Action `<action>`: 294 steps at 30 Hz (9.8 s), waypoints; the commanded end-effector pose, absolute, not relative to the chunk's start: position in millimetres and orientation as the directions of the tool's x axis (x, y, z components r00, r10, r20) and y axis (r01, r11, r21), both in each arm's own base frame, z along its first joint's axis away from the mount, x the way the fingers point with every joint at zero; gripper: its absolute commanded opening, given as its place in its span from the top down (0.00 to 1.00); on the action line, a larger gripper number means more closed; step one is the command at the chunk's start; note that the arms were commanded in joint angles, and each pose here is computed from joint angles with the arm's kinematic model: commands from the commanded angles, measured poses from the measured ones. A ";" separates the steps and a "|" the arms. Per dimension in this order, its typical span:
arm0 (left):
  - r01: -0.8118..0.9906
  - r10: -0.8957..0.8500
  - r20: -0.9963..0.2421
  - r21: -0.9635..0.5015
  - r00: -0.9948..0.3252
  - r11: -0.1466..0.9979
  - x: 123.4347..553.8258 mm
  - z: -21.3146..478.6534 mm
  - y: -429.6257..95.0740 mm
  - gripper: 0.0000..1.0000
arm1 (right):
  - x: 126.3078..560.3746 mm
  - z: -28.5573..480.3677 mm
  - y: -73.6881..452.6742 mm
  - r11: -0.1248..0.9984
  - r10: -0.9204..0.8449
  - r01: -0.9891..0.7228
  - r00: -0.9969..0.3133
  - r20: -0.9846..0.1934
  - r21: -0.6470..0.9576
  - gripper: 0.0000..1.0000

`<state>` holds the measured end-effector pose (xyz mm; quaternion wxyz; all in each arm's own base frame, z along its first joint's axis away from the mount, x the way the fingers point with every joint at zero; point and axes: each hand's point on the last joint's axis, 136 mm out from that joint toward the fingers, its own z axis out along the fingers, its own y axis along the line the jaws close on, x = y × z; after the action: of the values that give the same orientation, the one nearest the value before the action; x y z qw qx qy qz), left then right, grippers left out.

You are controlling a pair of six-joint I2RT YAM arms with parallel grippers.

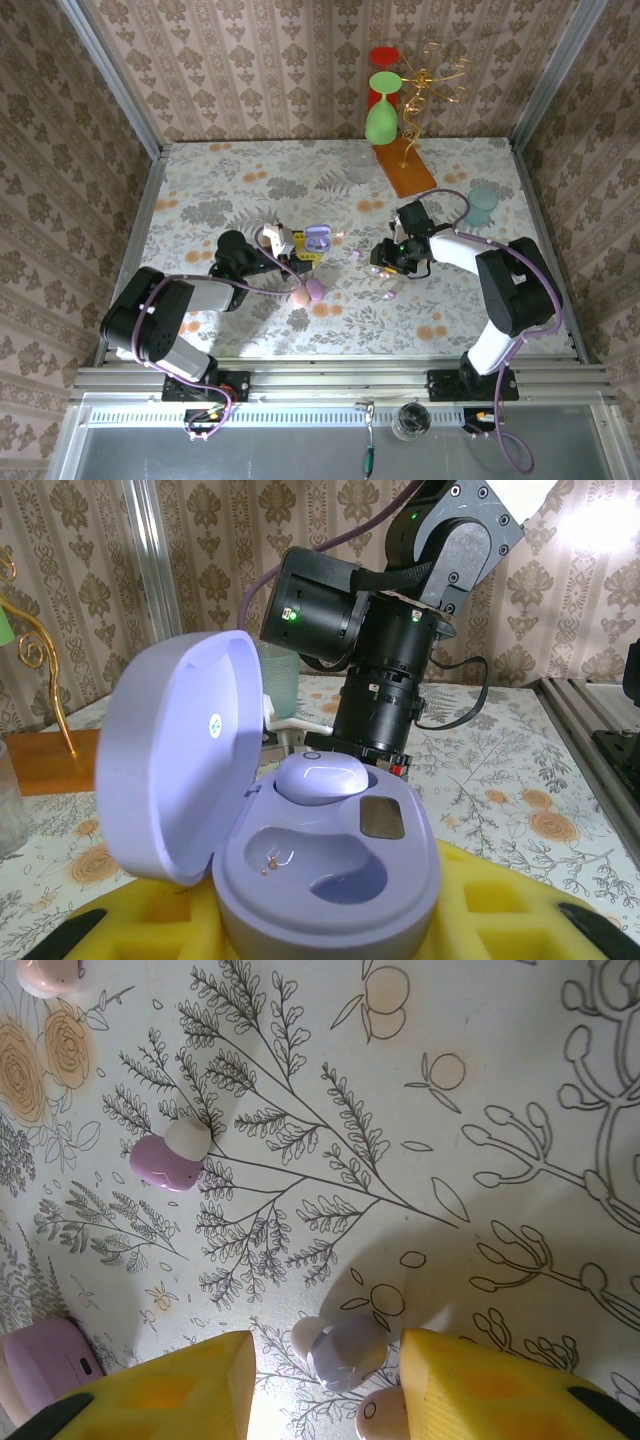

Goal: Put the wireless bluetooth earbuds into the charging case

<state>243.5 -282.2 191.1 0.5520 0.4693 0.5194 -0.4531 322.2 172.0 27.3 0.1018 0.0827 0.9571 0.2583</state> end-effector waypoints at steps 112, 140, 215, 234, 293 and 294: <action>0.901 0.080 -0.975 0.222 0.208 0.372 280.1 172.4 -320.9 0.76 | 333.5 188.6 295.8 0.807 -0.086 -0.393 -0.817 -0.570 0.441 0.69; 0.911 0.097 -0.963 0.271 0.253 0.312 263.9 166.9 -309.3 0.76 | 360.0 213.2 276.5 0.815 -0.033 -0.395 -0.763 -0.646 0.425 0.34; 0.811 0.209 -0.978 0.099 -0.029 0.577 282.5 174.3 -267.5 0.00 | 440.8 79.2 220.4 0.569 0.438 0.061 -0.866 -0.240 0.820 0.80; 0.206 0.055 -0.851 -0.063 -0.522 0.976 301.1 126.2 -155.4 0.00 | 493.1 34.4 210.4 0.734 0.413 0.094 -0.848 -0.331 0.673 0.45; -0.782 -0.809 -0.136 -0.206 -0.572 0.588 305.0 11.5 -78.5 0.57 | 409.4 117.1 217.7 0.822 0.201 -0.141 -0.835 -0.512 0.552 0.26; -0.780 -0.808 -0.138 -0.211 -0.572 0.589 305.0 12.7 -78.6 0.59 | 408.9 118.2 218.0 0.820 0.201 -0.143 -0.835 -0.512 0.554 0.26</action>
<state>305.5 -67.4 19.1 0.1238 -0.4414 0.8882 -0.0304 414.4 218.6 109.7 0.2816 0.0226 0.9139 0.2916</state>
